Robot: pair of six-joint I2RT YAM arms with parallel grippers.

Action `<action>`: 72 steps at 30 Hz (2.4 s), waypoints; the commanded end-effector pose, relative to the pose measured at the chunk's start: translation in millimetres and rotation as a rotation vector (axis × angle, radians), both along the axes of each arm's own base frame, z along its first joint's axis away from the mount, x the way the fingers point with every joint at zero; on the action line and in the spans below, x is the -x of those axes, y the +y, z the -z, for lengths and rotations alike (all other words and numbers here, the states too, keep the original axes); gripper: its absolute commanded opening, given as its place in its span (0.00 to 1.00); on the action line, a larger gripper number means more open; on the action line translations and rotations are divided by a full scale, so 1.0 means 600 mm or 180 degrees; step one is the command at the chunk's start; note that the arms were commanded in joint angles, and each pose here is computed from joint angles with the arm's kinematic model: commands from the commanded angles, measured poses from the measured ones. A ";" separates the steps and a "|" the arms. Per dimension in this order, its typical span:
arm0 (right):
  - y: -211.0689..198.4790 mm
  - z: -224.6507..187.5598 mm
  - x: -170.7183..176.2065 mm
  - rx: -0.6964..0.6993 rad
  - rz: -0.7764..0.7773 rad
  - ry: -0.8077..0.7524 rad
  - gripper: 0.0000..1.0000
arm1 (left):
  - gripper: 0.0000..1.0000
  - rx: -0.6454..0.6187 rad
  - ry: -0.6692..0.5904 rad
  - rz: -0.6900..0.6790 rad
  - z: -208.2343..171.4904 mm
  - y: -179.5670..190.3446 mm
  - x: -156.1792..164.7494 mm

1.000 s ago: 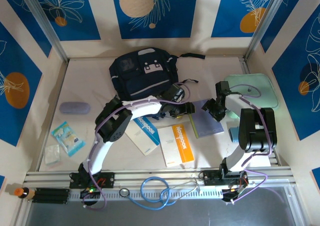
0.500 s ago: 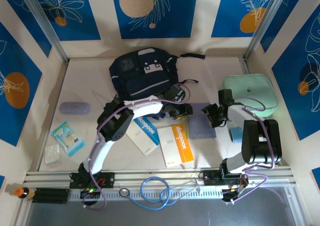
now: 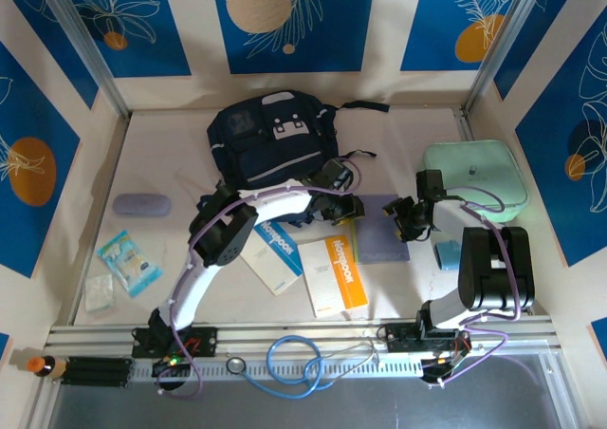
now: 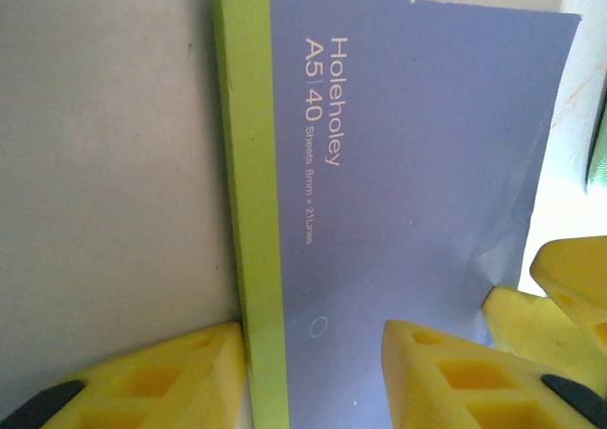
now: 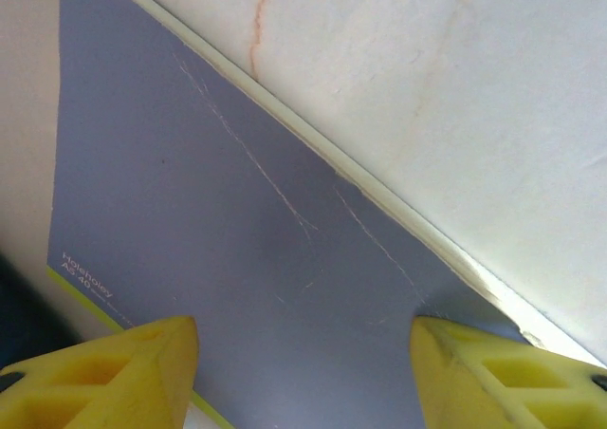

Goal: Pack the student bag

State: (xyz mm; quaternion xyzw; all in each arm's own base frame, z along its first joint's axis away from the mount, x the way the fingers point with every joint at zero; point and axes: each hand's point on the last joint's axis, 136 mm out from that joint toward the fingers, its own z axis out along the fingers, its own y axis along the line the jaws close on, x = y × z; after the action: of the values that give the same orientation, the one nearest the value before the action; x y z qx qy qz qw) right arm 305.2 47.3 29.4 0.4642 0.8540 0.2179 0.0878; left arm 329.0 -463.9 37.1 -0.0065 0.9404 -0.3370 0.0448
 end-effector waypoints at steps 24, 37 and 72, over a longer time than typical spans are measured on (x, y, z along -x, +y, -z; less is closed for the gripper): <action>0.023 0.025 0.011 -0.0083 -0.0072 0.0150 0.60 | 0.43 0.1063 -0.0790 0.0531 -0.131 -0.051 -0.003; 0.031 0.027 0.007 -0.0067 -0.0133 0.0156 0.58 | 0.33 0.0937 -0.0639 0.0481 -0.096 -0.043 0.001; 0.190 -0.247 -0.062 -0.1351 -0.1052 -0.1954 0.80 | 0.00 0.1363 -0.1609 -0.1491 -0.358 0.276 -0.155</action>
State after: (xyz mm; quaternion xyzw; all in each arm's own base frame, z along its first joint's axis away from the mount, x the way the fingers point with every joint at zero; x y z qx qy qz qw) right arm 345.4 135.2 155.5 0.2739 0.8136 0.4633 0.2198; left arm 419.1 -307.6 217.0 -0.1103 0.8225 -0.4625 0.3121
